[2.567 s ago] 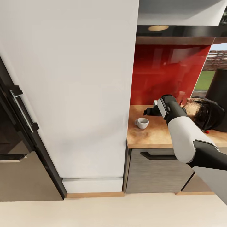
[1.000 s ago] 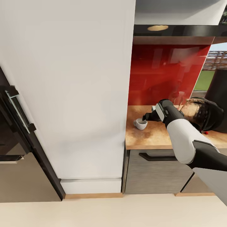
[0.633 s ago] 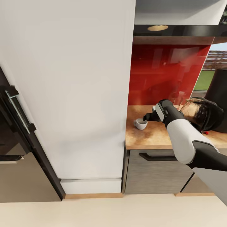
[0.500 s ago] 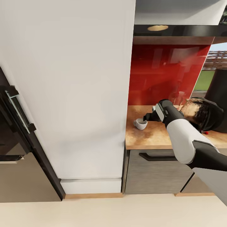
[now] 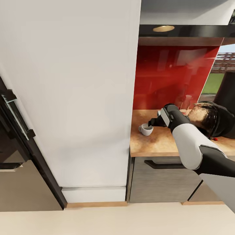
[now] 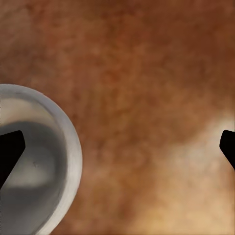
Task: Set up a coffee station on the kitchen countertop: keep the coffee maker on the countertop, move the bottle of coffee from the kitchen shelf to the counter next to the coffee maker, place a paper coffee filter on top of the coffee maker, put the saucer next to the coffee maker with the coffee cup on the saucer, and place the electric kettle next to the coffee maker.
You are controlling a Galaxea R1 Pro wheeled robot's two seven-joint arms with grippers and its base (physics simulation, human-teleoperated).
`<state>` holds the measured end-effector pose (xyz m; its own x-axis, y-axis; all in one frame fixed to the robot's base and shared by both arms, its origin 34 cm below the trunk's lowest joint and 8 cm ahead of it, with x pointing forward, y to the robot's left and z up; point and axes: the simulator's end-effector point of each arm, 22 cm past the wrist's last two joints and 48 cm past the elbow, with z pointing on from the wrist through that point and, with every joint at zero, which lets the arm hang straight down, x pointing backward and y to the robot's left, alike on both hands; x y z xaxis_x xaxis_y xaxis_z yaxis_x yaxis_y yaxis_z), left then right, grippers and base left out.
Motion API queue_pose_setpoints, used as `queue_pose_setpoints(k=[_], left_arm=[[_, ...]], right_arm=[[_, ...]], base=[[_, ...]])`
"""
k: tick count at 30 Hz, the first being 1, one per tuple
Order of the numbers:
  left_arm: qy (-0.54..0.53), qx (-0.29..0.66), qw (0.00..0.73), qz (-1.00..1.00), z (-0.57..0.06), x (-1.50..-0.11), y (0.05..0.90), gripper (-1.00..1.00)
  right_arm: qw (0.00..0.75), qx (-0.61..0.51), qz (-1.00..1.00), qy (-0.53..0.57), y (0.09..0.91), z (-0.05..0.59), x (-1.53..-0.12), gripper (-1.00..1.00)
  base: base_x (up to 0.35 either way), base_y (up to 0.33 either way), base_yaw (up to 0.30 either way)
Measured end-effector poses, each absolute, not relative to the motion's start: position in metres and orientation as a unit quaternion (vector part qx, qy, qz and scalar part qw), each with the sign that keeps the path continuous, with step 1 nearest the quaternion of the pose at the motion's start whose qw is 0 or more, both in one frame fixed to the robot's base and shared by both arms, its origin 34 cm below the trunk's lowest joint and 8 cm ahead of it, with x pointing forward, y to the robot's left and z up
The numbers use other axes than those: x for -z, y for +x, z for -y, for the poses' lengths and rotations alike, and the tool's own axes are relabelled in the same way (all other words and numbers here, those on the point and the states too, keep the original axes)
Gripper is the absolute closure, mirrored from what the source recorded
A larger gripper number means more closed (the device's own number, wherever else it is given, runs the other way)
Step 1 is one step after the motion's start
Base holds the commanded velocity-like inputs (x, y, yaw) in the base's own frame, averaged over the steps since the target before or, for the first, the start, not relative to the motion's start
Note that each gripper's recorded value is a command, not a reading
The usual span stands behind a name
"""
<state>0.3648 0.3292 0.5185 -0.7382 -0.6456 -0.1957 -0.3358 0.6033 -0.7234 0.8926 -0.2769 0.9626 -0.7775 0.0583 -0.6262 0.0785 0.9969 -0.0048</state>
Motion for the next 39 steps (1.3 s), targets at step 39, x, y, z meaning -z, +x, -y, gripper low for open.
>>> queue_pose_setpoints(k=[39], left_arm=[[-0.283,0.347,0.226,-0.865,-0.328,-0.496,0.364,-1.00]], right_arm=[[0.327,0.014,-0.944,0.035,0.889,0.275,-0.935,-1.00]], base=[[0.000,0.000,0.000]])
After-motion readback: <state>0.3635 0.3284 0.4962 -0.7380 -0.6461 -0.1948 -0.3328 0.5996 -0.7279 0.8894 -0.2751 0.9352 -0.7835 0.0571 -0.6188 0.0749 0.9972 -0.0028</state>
